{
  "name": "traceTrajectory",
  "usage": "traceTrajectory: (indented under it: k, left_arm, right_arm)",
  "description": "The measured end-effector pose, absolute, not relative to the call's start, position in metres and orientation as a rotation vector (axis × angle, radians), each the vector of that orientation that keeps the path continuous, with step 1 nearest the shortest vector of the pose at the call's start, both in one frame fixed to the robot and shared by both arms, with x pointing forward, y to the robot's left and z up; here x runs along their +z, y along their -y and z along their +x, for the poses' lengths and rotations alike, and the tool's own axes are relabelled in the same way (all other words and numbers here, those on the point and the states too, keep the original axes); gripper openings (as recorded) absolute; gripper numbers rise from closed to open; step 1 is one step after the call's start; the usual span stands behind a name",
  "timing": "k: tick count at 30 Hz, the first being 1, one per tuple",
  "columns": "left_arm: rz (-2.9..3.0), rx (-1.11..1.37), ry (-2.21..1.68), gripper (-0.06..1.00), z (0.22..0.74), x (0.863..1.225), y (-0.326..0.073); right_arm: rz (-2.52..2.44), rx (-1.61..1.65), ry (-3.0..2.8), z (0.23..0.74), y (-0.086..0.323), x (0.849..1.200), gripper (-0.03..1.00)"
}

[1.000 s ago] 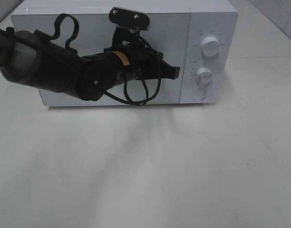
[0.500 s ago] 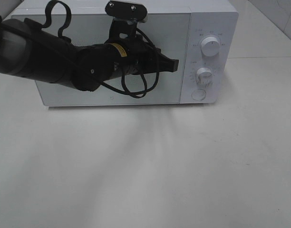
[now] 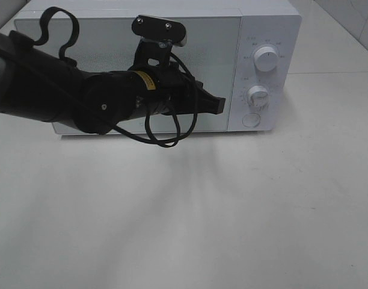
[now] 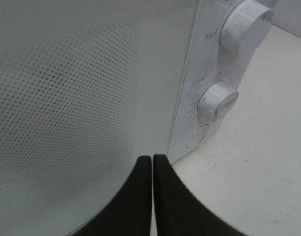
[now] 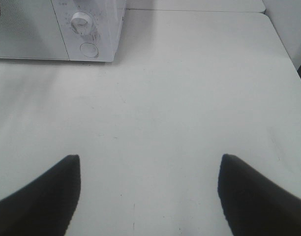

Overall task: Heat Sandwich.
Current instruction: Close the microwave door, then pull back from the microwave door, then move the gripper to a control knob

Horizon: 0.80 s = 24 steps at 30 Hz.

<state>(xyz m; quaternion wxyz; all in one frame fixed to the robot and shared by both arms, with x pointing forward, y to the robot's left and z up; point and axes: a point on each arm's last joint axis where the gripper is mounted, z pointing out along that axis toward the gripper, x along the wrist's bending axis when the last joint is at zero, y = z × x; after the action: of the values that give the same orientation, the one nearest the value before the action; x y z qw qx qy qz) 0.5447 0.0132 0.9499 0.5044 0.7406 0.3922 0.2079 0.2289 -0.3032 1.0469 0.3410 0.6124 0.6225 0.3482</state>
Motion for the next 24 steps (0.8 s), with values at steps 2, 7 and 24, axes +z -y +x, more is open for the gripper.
traceTrajectory:
  k: [2, 7, 24]
  left_arm:
    - [1.791, 0.500, -0.947, 0.00, 0.540, 0.952, -0.018]
    - [1.816, 0.493, -0.958, 0.00, 0.525, 0.953, -0.032]
    - [2.162, 0.358, -0.964, 0.98, 0.482, 0.975, -0.064]
  right_arm:
    - [1.593, 0.906, -1.619, 0.229, 0.303, 1.047, 0.75]
    - [1.593, 0.906, -1.619, 0.229, 0.303, 1.047, 0.75]
    - [1.593, 0.906, -1.619, 0.229, 0.303, 1.047, 0.75]
